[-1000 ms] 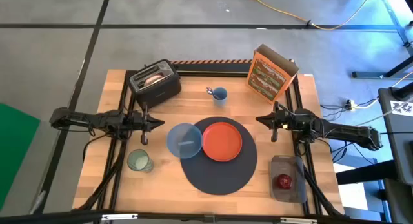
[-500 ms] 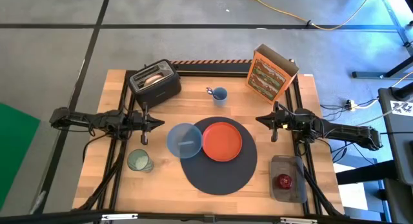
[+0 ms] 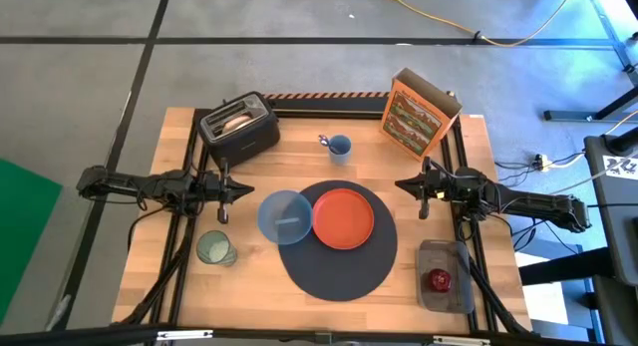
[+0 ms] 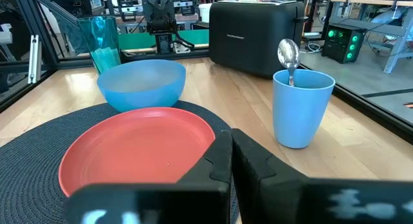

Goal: Arrange a breakfast setting

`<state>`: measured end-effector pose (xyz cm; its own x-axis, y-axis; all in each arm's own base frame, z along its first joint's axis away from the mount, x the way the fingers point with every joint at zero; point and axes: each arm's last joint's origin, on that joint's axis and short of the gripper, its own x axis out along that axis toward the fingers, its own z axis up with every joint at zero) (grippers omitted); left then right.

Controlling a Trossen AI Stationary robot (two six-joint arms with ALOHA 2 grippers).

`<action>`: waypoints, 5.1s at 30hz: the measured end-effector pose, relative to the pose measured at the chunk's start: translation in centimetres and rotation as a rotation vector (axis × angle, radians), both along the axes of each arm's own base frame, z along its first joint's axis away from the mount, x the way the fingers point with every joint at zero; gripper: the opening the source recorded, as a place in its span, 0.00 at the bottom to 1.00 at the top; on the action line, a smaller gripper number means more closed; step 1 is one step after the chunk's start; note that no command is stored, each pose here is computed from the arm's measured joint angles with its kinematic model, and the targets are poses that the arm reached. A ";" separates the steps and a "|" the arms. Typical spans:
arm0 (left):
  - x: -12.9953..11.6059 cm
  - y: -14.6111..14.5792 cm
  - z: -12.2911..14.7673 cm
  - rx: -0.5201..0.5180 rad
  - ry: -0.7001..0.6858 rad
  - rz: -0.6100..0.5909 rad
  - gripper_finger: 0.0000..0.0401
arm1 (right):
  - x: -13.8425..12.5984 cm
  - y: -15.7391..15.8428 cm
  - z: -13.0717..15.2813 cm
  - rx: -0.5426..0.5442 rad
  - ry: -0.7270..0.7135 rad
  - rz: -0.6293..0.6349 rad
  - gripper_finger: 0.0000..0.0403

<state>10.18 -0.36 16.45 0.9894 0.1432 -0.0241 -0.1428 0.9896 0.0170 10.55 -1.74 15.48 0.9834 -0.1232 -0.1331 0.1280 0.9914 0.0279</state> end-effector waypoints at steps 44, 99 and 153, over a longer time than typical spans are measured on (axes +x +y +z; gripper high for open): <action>0.0 0.0 1.1 -0.021 -0.114 0.001 0.01 | 0.0 -0.5 1.7 0.103 -0.200 -0.159 0.00; 3.2 1.6 6.3 0.066 0.108 0.270 0.53 | -2.0 -2.5 27.8 -0.178 0.272 -1.002 0.69; 4.1 2.5 6.0 0.034 0.113 0.280 0.53 | -0.6 -8.2 25.1 0.214 0.627 -0.768 0.53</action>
